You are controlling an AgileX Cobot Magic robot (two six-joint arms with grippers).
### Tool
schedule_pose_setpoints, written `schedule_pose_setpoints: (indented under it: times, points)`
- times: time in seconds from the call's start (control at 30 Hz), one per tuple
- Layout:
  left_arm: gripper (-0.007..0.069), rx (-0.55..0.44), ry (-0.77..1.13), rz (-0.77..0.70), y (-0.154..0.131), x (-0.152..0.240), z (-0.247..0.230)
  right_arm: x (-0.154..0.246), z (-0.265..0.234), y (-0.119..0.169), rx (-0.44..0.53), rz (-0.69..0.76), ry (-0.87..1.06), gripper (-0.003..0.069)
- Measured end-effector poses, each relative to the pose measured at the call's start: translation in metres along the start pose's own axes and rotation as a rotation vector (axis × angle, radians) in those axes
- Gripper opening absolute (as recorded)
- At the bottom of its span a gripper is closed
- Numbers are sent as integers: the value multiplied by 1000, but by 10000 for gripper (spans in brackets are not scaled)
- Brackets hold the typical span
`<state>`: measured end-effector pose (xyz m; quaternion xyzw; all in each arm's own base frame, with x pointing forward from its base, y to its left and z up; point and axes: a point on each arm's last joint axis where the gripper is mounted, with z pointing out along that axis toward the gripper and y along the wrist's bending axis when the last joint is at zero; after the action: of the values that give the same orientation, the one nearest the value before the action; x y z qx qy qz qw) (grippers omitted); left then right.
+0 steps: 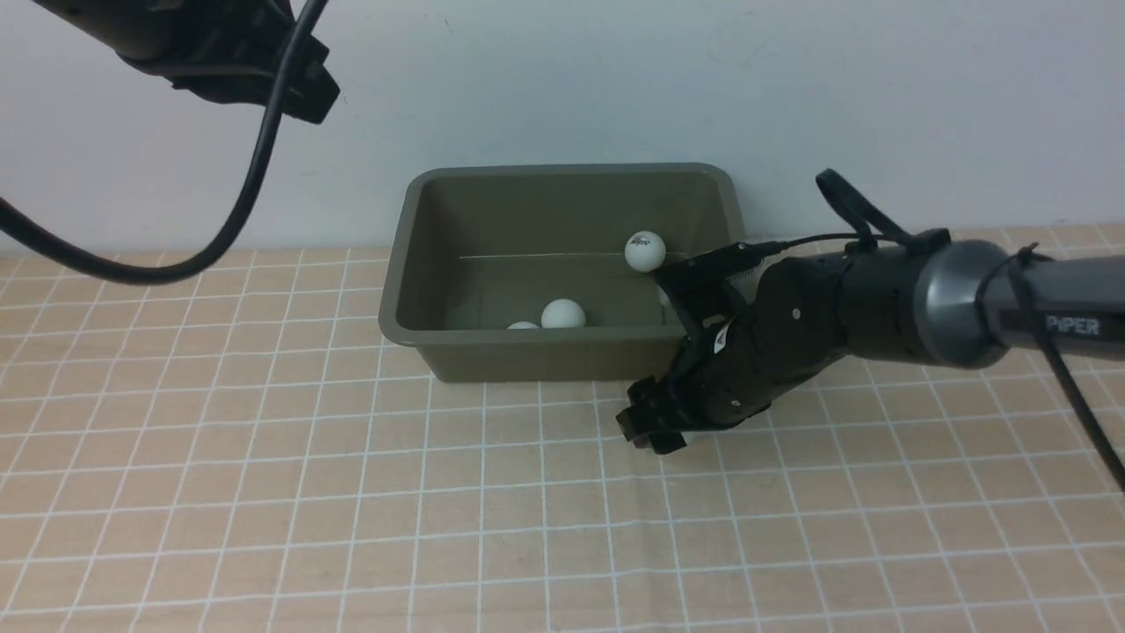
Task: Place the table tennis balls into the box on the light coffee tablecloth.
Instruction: 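Reach for and grasp a ping pong ball on the table, then release the ping pong ball into the bin and lift the gripper away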
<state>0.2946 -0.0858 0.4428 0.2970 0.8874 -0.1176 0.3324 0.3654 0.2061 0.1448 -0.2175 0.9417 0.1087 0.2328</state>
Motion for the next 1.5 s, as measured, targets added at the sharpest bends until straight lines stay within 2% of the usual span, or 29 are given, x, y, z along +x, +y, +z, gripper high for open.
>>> schedule_pose_setpoints:
  times: [0.03,0.1,0.13,0.23,0.33,0.43,0.53,0.67,0.77,1.07,1.17,1.3,1.4,1.5]
  points:
    - [-69,0,0,0,0,0,0,-1,0,0,4,-4,6,453]
    - [-69,0,0,0,0,0,0,-1,-2,-2,22,-22,33,353]
    - [-69,0,0,0,0,0,0,-2,-2,-1,21,-19,30,351]
    - [-69,0,0,0,0,0,0,-2,-16,-6,62,-59,103,365]
    - [-69,0,0,0,0,0,0,-9,-61,-9,101,-129,158,365]
    - [-69,1,0,0,0,0,0,-22,-99,-3,82,-234,83,365]
    - [-69,1,0,0,0,0,0,-41,-121,4,30,-329,-69,365]
    - [-69,1,0,0,0,0,0,-66,-115,7,-37,-304,-210,365]
    - [-69,2,-1,-1,0,0,0,-87,-86,-3,-83,-233,-242,365]
    - [-69,2,-1,-1,0,0,0,-113,-33,-28,-88,-170,-268,369]
    - [-69,2,-1,-1,0,0,0,-113,-25,-32,-80,-162,-269,427]
    - [-69,12,-6,-4,-1,-1,0,-121,-32,-33,-80,-138,-296,556]
    - [-69,15,-7,-5,-1,-1,0,-131,-57,-29,-81,-168,-316,558]
    - [-69,15,-7,-5,-1,-1,0,-142,-96,-29,-53,-217,-337,503]
